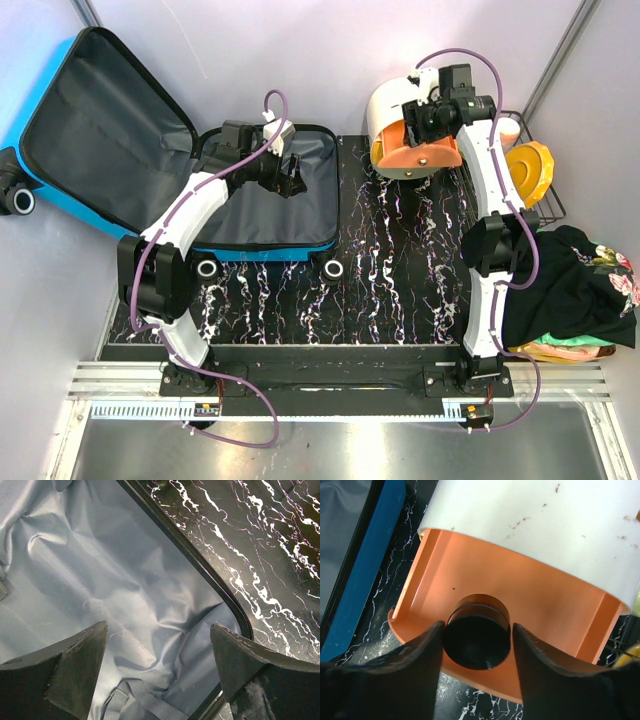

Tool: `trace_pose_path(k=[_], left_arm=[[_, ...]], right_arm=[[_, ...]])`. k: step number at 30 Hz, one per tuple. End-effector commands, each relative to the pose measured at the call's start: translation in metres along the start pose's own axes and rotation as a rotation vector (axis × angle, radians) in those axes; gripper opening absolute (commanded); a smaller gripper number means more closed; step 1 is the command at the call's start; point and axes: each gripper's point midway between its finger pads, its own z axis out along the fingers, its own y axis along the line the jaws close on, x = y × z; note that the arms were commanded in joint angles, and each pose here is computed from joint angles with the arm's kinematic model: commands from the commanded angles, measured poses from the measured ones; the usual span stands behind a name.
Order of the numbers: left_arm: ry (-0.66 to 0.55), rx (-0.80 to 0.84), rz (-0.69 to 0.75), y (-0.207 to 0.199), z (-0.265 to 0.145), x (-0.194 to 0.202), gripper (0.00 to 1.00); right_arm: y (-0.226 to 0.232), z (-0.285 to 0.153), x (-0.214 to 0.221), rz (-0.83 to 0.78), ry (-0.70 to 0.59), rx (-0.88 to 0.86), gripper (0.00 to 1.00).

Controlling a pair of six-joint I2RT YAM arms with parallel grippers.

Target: Open, take out, and arrange the luggage

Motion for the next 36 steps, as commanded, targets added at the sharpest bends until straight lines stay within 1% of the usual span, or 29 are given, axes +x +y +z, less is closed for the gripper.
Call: trace_pose_path(k=[1, 2, 3, 6, 8, 10, 11, 12, 13, 14, 15, 16, 17, 18, 19, 20, 21, 22, 23, 26, 27, 29, 31, 32, 34, 35, 36], left_arm=[[-0.059, -0.023, 0.019, 0.005, -0.005, -0.016, 0.87], [-0.059, -0.023, 0.019, 0.005, -0.004, -0.016, 0.87], [-0.060, -0.023, 0.020, 0.005, -0.005, -0.017, 0.88], [-0.061, -0.021, 0.021, 0.005, -0.004, -0.018, 0.87], [-0.067, -0.020, 0.024, 0.005, -0.005, -0.021, 0.87], [-0.065, -0.016, 0.024, 0.004, -0.004, -0.022, 0.87], [-0.068, -0.016, 0.026, 0.004, -0.005, -0.023, 0.87], [-0.071, -0.016, 0.027, 0.003, -0.006, -0.024, 0.87], [-0.074, -0.016, 0.027, 0.003, -0.007, -0.025, 0.87], [-0.075, -0.015, 0.029, 0.003, -0.007, -0.025, 0.88], [-0.075, -0.015, 0.030, 0.003, -0.008, -0.026, 0.88], [-0.074, -0.015, 0.028, 0.003, -0.007, -0.025, 0.87], [-0.075, -0.012, 0.029, 0.002, -0.007, -0.025, 0.87], [-0.080, -0.012, 0.031, 0.002, -0.008, -0.026, 0.87], [-0.083, -0.015, 0.032, 0.003, -0.009, -0.027, 0.87], [-0.084, -0.015, 0.031, 0.003, -0.009, -0.027, 0.87], [-0.085, -0.014, 0.029, 0.003, -0.009, -0.027, 0.87], [-0.087, -0.014, 0.030, 0.002, -0.009, -0.028, 0.88], [-0.087, -0.012, 0.027, 0.002, -0.008, -0.028, 0.87], [-0.093, -0.016, 0.032, 0.003, -0.010, -0.030, 0.87], [-0.092, -0.019, 0.032, 0.004, -0.010, -0.030, 0.88], [-0.091, -0.021, 0.034, 0.004, -0.012, -0.030, 0.89], [-0.090, -0.034, 0.035, 0.007, -0.015, -0.031, 0.89], [-0.088, -0.042, 0.034, 0.008, -0.016, -0.031, 0.89], [-0.090, -0.064, 0.034, 0.012, -0.020, -0.031, 0.91], [-0.092, -0.073, 0.027, 0.015, -0.023, -0.030, 0.91], [-0.097, -0.084, 0.027, 0.017, -0.027, -0.032, 0.93]], right_arm=[[-0.001, -0.020, -0.016, 0.017, -0.036, 0.013, 0.69], [0.000, -0.024, -0.023, 0.017, -0.057, 0.013, 0.72], [0.000, -0.026, -0.026, 0.019, -0.068, 0.012, 0.78], [0.000, -0.042, -0.045, 0.013, -0.129, 0.020, 0.82], [0.002, -0.053, -0.054, 0.011, -0.160, 0.016, 0.82], [0.005, -0.072, -0.060, 0.004, -0.189, 0.012, 0.84], [0.006, -0.071, -0.052, 0.011, -0.165, 0.005, 0.85], [0.006, -0.091, -0.056, 0.020, -0.193, 0.014, 0.85], [0.008, -0.096, -0.052, 0.032, -0.190, -0.001, 0.85], [0.013, -0.089, -0.034, 0.053, -0.141, -0.021, 0.85], [0.018, -0.107, -0.036, 0.066, -0.170, -0.023, 0.85], [0.022, -0.098, -0.014, 0.093, -0.114, -0.038, 0.84], [0.027, -0.114, -0.014, 0.107, -0.138, -0.042, 0.84], [0.029, -0.114, -0.010, 0.118, -0.141, -0.042, 0.83], [0.032, -0.105, 0.012, 0.143, -0.091, -0.050, 0.82], [0.037, -0.115, 0.014, 0.157, -0.105, -0.053, 0.81], [0.040, -0.113, 0.019, 0.165, -0.103, -0.063, 0.80], [0.043, -0.103, 0.037, 0.183, -0.058, -0.074, 0.79], [0.044, -0.101, 0.042, 0.185, -0.050, -0.077, 0.77], [0.038, -0.080, 0.052, 0.181, -0.048, -0.060, 0.77], [0.034, -0.074, 0.042, 0.169, -0.092, -0.054, 0.77], [0.030, -0.054, 0.038, 0.163, -0.106, -0.055, 0.77], [0.018, -0.044, 0.017, 0.144, -0.167, -0.024, 0.76], [0.012, -0.029, 0.017, 0.143, -0.158, -0.019, 0.77], [0.000, -0.025, -0.006, 0.133, -0.219, 0.008, 0.77], [-0.004, -0.013, -0.005, 0.138, -0.212, 0.007, 0.77], [-0.009, -0.011, -0.014, 0.133, -0.241, 0.015, 0.78]])
